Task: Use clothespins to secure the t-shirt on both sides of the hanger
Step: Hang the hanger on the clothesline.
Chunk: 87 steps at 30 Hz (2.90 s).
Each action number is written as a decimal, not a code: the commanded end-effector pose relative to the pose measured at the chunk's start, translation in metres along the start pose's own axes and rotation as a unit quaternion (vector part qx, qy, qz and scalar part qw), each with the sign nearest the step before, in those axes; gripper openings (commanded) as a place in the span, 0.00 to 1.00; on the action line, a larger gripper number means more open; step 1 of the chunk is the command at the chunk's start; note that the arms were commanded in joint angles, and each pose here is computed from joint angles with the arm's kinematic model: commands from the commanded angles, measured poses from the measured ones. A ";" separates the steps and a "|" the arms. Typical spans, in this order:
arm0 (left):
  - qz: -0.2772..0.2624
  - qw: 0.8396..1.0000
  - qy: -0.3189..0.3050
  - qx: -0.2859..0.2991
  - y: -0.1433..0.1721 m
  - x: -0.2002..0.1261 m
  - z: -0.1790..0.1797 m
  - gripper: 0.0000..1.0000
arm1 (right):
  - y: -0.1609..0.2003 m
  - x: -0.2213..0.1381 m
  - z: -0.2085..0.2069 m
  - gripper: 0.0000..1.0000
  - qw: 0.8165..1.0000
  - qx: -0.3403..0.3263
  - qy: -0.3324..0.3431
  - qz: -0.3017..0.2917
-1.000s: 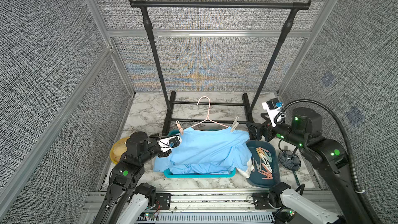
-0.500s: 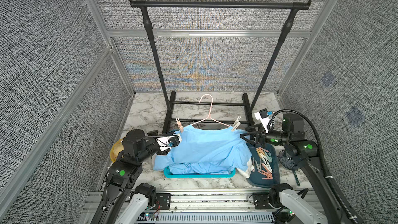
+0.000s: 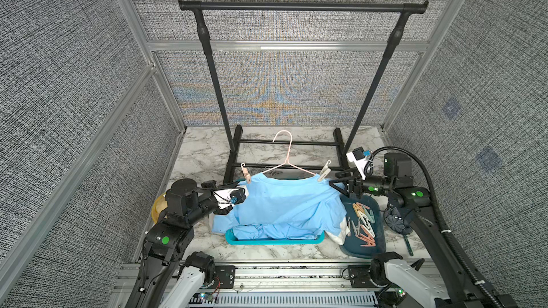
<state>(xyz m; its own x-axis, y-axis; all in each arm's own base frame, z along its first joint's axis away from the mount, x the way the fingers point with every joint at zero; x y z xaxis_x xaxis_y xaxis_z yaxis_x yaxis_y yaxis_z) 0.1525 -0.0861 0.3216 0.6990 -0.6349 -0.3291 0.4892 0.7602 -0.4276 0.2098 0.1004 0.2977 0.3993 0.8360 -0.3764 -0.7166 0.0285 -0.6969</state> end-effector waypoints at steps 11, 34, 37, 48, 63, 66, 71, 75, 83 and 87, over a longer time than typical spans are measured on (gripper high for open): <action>-0.034 0.997 -0.074 -0.016 -0.003 0.000 0.021 0.00 | 0.013 0.012 0.007 0.59 0.999 -0.034 -0.005 0.018; -0.043 0.991 -0.126 -0.013 -0.021 -0.028 0.041 0.00 | -0.004 -0.014 0.076 0.00 0.992 -0.085 -0.093 -0.009; -0.050 0.991 -0.126 -0.010 -0.026 -0.035 0.044 0.00 | -0.014 -0.024 0.097 0.00 0.986 -0.112 -0.117 -0.031; -0.081 0.987 -0.141 0.011 -0.046 -0.063 0.048 0.00 | -0.028 -0.043 0.136 0.00 0.973 -0.151 -0.166 -0.053; -0.110 0.981 -0.160 0.025 -0.066 -0.091 0.053 0.00 | -0.039 -0.060 0.171 0.00 0.961 -0.171 -0.206 -0.074; -0.114 0.979 -0.167 0.026 -0.068 -0.095 0.056 0.00 | -0.043 -0.063 0.176 0.00 0.960 -0.173 -0.208 -0.079; -0.128 0.975 -0.181 0.028 -0.074 -0.099 0.063 0.00 | -0.052 -0.066 0.186 0.00 0.958 -0.171 -0.215 -0.083; -0.138 0.971 -0.194 0.034 -0.079 -0.102 0.072 0.00 | -0.060 -0.071 0.196 0.00 0.954 -0.179 -0.223 -0.090; -0.173 0.961 -0.208 0.061 -0.093 -0.100 0.102 0.00 | -0.077 -0.079 0.214 0.00 0.947 -0.200 -0.224 -0.117; -0.181 0.957 -0.216 0.067 -0.097 -0.096 0.120 0.00 | -0.087 -0.085 0.224 0.00 0.941 -0.222 -0.215 -0.137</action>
<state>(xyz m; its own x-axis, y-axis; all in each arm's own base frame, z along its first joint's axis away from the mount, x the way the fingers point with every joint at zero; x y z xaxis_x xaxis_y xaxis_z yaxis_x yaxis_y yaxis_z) 0.1158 -0.0655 0.4727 0.7953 -0.5930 0.1262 0.5916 0.7135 -0.3753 0.1095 0.1462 0.5174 0.2119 0.9763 0.0435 -0.3302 0.1134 -0.9371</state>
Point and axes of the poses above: each gripper's point midway between its finger pads, its own x axis out along the fingers, its own z axis along the line the jaws close on, y = z × x, the point moved 8 cm from there along -x, back along the fingers, and after that the axes turned 15 degrees about x, right-handed, at the moved point
